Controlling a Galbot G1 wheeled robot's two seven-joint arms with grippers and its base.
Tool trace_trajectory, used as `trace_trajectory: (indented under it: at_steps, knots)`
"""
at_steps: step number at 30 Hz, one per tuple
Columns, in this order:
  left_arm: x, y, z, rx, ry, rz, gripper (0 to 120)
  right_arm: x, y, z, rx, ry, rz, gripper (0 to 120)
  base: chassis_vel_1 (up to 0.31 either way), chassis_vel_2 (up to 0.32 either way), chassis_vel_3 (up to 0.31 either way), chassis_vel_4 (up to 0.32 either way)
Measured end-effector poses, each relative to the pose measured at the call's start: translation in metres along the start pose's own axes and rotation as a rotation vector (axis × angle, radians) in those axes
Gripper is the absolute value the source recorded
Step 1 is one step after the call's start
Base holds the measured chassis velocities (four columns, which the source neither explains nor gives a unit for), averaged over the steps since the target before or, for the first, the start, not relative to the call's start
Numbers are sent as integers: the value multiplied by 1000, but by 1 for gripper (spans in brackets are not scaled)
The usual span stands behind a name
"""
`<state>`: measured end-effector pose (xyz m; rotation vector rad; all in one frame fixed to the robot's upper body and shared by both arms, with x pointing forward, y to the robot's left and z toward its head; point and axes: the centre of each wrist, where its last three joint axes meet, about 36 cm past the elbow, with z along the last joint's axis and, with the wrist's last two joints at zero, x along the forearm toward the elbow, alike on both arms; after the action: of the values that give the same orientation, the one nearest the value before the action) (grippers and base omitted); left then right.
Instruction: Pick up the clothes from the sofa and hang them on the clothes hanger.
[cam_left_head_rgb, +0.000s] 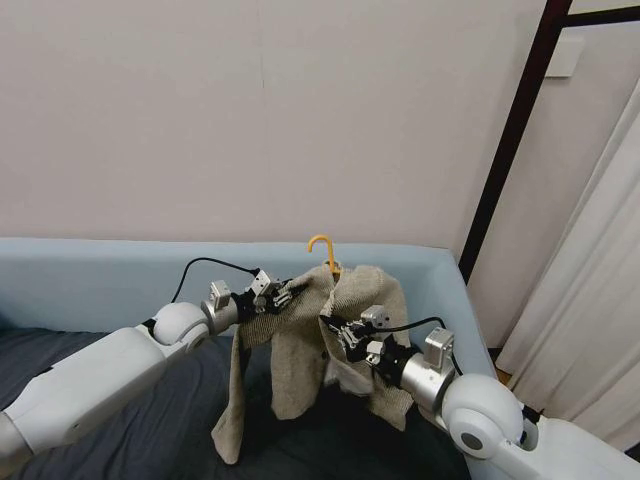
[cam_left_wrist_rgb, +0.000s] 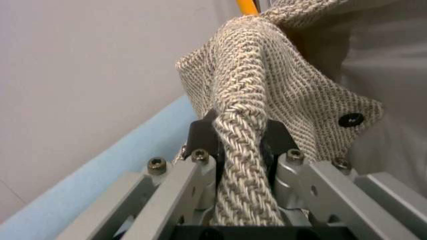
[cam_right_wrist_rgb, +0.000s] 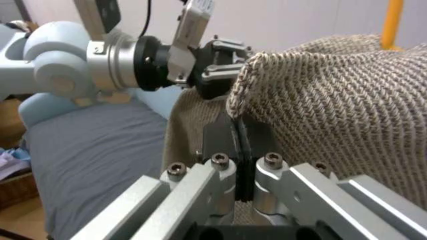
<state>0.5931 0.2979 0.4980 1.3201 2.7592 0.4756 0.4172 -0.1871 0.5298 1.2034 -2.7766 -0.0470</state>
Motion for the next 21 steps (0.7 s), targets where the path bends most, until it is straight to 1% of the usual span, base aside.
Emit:
trace_trajectory:
  at_steps: [2, 3, 6, 7, 9, 12, 17, 21]
  knots:
    - [4, 2, -10, -18, -25, -8, 11, -1, 4, -5, 27, -4, -22, 0, 0, 0, 0, 0]
    - [4, 2, -10, -18, -25, -8, 11, -1, 4, -5, 27, -4, -22, 0, 0, 0, 0, 0]
    - [12, 8, -19, -38, -46, -46, 11, 1, 19, -4, 53, 0, -80, 0, 0, 0, 0, 0]
    - [12, 8, -19, -38, -46, -46, 11, 1, 19, -4, 53, 0, -80, 0, 0, 0, 0, 0]
    - [18, 15, -23, -44, -53, -75, 11, 7, 28, 6, 63, 17, -104, 0, 0, 0, 0, 0]
    - [23, 20, -29, -43, -64, -94, 11, 13, 35, 20, 84, 37, -120, 0, 0, 0, 0, 0]
    - [28, 21, -39, -41, -99, -94, 11, 12, 34, 26, 80, 41, -100, 0, 0, 0, 0, 0]
    - [35, 18, -41, -40, -130, -87, 11, 7, 31, 25, 71, 27, -73, 0, 0, 0, 0, 0]
